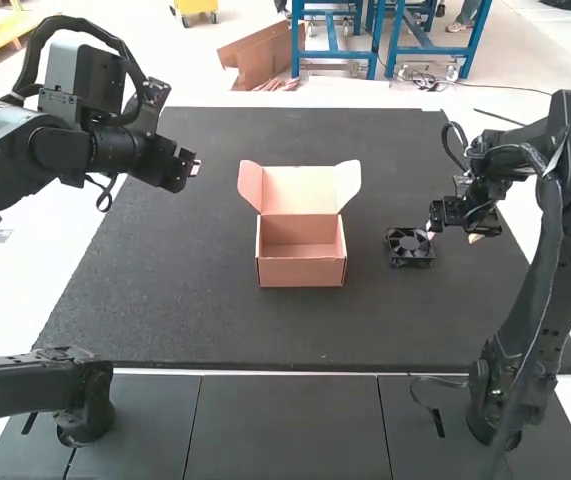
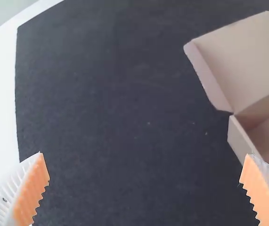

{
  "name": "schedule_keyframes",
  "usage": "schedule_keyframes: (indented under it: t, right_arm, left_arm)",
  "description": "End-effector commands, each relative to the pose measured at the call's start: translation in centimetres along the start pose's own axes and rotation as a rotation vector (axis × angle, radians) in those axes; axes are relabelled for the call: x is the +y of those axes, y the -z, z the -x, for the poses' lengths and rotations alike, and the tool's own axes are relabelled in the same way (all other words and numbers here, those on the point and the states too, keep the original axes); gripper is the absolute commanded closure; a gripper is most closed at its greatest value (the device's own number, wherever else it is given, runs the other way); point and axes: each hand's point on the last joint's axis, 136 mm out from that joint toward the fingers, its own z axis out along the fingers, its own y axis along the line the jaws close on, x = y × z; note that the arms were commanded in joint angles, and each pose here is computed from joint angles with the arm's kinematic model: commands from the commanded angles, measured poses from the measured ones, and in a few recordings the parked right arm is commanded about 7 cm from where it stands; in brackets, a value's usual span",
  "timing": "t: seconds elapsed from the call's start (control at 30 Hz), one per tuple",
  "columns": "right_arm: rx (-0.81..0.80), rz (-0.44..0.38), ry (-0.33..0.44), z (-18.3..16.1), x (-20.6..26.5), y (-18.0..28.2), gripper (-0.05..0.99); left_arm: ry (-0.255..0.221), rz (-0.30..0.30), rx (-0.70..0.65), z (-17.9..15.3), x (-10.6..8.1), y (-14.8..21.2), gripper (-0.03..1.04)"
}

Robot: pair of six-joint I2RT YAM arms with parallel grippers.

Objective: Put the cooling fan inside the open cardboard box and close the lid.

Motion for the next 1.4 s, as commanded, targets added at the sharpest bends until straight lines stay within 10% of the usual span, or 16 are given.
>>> schedule_keyframes:
  t: [0.0, 1.1, 1.37]
  right_arm:
    - [-0.02, -0.016, 0.009, 1.2, 0.0, 0.2, 0.03]
    - [0.125, -0.047, 0.023, -1.6, 0.7, -2.5, 0.03]
    - [0.177, -0.029, 0.023, -3.4, 1.1, -3.6, 0.25]
  left_arm:
    - [-0.007, -0.011, -0.023, 0.6, -0.3, 0.3, 0.05]
    - [-0.005, -0.007, -0.009, 0.1, -0.1, 0.2, 0.05]
    - [-0.005, -0.006, -0.01, 0.2, -0.1, 0.2, 0.05]
